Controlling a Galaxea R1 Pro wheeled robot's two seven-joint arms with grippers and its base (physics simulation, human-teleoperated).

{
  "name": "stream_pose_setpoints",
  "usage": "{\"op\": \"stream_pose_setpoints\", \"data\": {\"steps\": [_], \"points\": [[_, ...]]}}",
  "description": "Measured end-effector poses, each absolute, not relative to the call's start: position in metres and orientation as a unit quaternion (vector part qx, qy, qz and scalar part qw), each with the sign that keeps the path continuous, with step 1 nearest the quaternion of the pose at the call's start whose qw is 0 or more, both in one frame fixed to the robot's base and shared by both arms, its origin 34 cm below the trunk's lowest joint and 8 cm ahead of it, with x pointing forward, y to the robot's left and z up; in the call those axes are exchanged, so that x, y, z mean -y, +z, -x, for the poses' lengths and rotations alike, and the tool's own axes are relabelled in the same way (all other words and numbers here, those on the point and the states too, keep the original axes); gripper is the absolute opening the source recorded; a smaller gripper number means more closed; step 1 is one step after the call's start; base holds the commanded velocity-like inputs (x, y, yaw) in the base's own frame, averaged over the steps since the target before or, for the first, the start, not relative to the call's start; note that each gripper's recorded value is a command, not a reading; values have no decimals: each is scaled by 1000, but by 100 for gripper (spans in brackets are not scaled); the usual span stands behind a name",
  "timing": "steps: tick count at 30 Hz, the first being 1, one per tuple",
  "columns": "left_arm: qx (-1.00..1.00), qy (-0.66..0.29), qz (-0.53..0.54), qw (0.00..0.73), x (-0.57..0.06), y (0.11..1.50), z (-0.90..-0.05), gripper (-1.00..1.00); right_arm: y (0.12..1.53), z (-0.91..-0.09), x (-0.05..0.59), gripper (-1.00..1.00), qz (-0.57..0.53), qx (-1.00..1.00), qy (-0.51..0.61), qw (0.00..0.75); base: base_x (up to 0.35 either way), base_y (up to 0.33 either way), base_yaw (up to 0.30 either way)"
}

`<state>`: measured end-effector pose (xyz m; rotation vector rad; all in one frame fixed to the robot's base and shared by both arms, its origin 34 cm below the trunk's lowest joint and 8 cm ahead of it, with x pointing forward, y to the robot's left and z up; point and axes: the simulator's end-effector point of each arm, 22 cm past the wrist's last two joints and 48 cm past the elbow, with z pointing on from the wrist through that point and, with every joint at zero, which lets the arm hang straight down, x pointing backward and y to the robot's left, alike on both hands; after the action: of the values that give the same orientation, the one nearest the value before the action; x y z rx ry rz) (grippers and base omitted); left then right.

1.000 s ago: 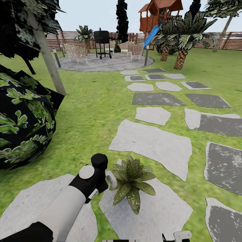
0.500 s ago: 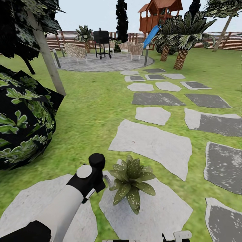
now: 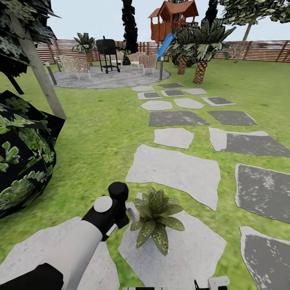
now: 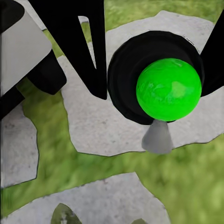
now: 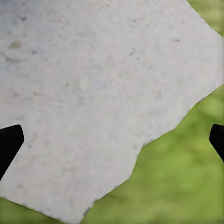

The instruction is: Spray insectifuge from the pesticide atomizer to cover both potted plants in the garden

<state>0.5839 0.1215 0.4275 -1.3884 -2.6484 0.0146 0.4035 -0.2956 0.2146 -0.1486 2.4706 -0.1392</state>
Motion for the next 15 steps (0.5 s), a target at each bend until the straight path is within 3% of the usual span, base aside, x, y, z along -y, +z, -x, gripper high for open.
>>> {"op": "stream_pose_setpoints", "data": {"steps": [15], "points": [[895, 13, 440, 76, -137, 427, -589, -100, 214, -403, 296, 100, 57, -943, -53, 325, 0, 0, 0]]}}
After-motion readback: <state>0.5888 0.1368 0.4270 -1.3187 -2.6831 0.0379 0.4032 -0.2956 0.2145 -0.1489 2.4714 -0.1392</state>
